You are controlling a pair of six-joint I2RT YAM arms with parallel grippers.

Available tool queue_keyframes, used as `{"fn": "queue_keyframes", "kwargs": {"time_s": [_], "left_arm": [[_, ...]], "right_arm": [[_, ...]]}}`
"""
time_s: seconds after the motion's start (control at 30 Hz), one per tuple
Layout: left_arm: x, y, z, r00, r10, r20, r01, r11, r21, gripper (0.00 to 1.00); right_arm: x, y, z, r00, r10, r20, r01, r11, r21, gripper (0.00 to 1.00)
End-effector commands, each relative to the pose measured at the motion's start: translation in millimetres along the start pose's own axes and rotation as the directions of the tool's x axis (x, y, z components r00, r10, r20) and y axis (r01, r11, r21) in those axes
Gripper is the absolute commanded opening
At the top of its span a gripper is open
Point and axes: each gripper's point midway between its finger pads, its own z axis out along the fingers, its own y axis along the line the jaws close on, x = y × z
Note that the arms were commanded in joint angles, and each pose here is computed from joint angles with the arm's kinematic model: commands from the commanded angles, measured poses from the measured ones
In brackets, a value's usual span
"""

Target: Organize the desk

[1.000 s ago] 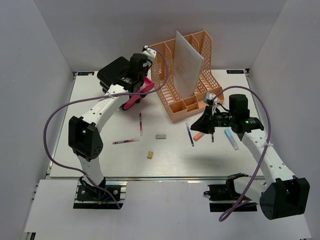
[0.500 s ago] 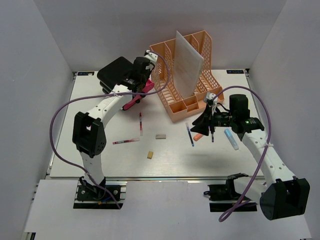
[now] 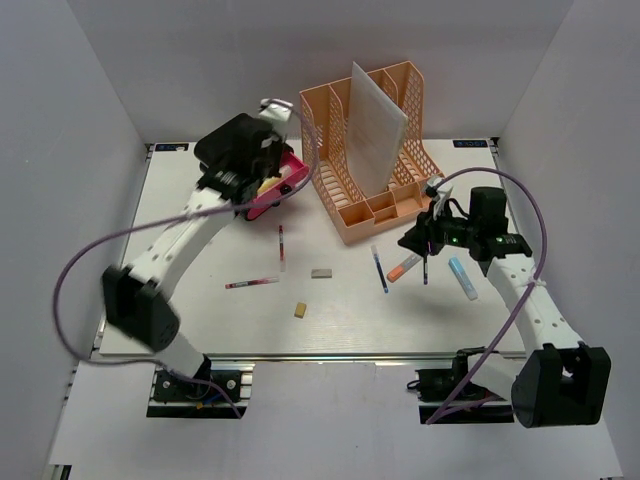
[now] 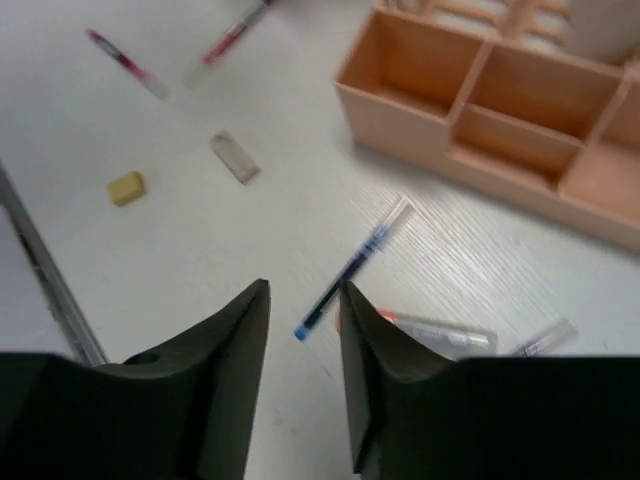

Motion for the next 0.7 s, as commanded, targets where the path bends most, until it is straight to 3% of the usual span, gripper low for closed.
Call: {"fn": "queue_keyframes", "kwargs": {"time_s": [0.0, 0.03, 0.07, 0.1, 0.13, 0.2, 0.23, 0.33, 0.47, 0.67], "left_arm": [[-10, -28, -88, 0.971, -0.223, 0.091, 0.188, 0.938, 0.291, 0.0], [-3, -34, -97, 0.962, -0.254, 0.099, 0.208, 0.918, 0.336, 0.0], [8, -53, -113, 0.962, -0.262, 0.081, 0.2, 0.872, 0.447, 0.0], [51, -64, -115, 0.969, -0.248, 0.01, 0.214, 0.852, 0.478, 0.11], [44, -63, -135, 0.96, -0.271, 0.072, 0.196, 0.832, 0.518, 0.23], [80, -75, -147, 0.967, -0.253, 0.034, 0.188, 0.798, 0.573, 0.56], [77, -72, -159, 0.963, -0.256, 0.078, 0.164, 0.795, 0.584, 0.61], [97, -74, -165, 0.971, -0.22, 0.095, 0.12, 0.79, 0.601, 0.69], [99, -66, -167, 0.978, -0.177, 0.109, 0.088, 0.828, 0.554, 0.72], [103, -66, -170, 0.979, -0.191, 0.077, 0.117, 0.826, 0.552, 0.76]], "right_arm": [[-7, -41, -7, 0.998, 0.061, -0.031, -0.053, 0.977, 0.207, 0.38], [-3, -46, -8, 0.995, 0.08, -0.052, -0.066, 0.971, 0.231, 0.29], [3, -53, -9, 0.992, 0.101, -0.076, -0.079, 0.963, 0.257, 0.27], [9, -62, -13, 0.989, 0.099, -0.112, -0.061, 0.951, 0.303, 0.26], [16, -64, -15, 0.98, 0.127, -0.155, -0.071, 0.944, 0.321, 0.26], [26, -77, -24, 0.966, 0.149, -0.212, -0.055, 0.918, 0.392, 0.31], [33, -80, -29, 0.954, 0.151, -0.258, -0.034, 0.912, 0.41, 0.46], [50, -105, -50, 0.92, 0.175, -0.352, 0.037, 0.853, 0.52, 0.66], [85, -116, -72, 0.838, 0.244, -0.489, 0.079, 0.832, 0.55, 0.78], [128, -130, -90, 0.727, 0.315, -0.61, 0.087, 0.84, 0.536, 0.83]]}}
